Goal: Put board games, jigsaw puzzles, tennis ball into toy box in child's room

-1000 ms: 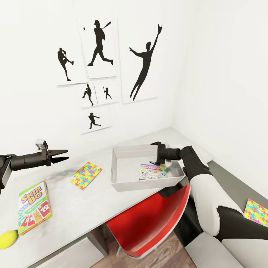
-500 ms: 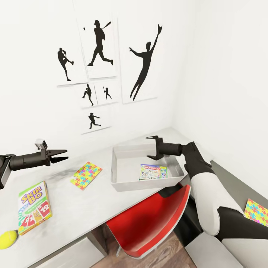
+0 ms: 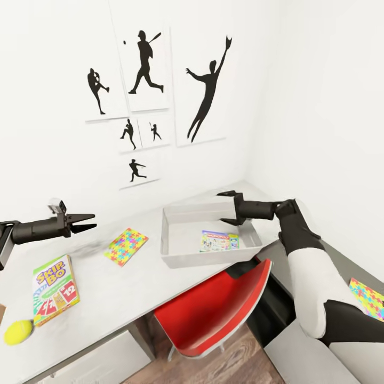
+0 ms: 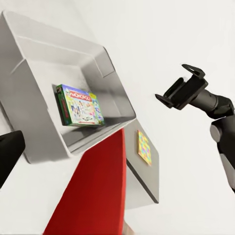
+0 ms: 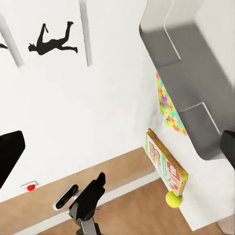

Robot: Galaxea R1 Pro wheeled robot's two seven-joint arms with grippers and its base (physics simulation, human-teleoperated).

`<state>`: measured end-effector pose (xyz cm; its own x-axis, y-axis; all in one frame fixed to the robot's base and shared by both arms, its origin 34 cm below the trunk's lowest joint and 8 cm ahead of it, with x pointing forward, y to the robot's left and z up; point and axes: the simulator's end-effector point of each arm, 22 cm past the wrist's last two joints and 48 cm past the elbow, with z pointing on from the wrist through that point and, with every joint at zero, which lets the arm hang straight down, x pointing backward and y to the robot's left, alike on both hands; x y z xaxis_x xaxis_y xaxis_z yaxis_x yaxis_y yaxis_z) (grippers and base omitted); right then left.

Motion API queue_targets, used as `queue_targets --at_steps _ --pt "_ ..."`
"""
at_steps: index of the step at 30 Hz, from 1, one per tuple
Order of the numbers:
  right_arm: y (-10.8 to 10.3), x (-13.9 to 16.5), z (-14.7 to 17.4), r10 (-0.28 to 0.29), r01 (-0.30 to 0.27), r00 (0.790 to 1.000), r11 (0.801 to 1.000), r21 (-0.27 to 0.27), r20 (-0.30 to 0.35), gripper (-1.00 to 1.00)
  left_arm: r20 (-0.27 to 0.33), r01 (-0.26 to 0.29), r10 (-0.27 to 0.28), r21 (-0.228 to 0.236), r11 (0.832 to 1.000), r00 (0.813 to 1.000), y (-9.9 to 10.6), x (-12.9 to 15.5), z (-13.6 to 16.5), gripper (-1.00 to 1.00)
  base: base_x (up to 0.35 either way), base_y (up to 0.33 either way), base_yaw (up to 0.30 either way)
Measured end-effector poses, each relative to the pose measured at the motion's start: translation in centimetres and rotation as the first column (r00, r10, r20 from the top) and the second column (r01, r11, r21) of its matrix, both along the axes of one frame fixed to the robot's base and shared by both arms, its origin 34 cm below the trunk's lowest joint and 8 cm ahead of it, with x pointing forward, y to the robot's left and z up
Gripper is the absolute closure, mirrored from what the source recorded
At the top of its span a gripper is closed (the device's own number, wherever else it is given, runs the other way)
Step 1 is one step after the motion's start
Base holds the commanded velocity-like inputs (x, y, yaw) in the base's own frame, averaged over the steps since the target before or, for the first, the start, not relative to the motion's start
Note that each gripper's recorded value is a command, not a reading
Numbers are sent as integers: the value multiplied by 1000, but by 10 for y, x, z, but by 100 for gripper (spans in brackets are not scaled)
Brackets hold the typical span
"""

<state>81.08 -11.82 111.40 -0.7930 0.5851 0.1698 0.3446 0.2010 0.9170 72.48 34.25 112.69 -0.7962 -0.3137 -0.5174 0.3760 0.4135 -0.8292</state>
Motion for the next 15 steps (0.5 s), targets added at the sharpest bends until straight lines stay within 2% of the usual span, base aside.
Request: queue_targets --at_steps 3,6,10,15 --pt "-13 -5 1 -17 18 999 1000 -23 38 -100 16 5 -5 9 1000 1000 -1 0 5 -100 -138 33 0" --pt "-21 -18 -4 -34 36 997 999 -25 73 -100 31 9 -9 18 1000 999 -2 1 9 -100 -62 15 0" --pt "-25 -29 10 -60 57 986 998 25 156 -100 40 10 -10 21 1000 999 -2 1 12 -100 -26 6 0" --pt "-38 -39 35 -97 73 960 992 100 263 -100 45 9 -10 24 1000 999 -1 1 13 -100 -11 2 0"
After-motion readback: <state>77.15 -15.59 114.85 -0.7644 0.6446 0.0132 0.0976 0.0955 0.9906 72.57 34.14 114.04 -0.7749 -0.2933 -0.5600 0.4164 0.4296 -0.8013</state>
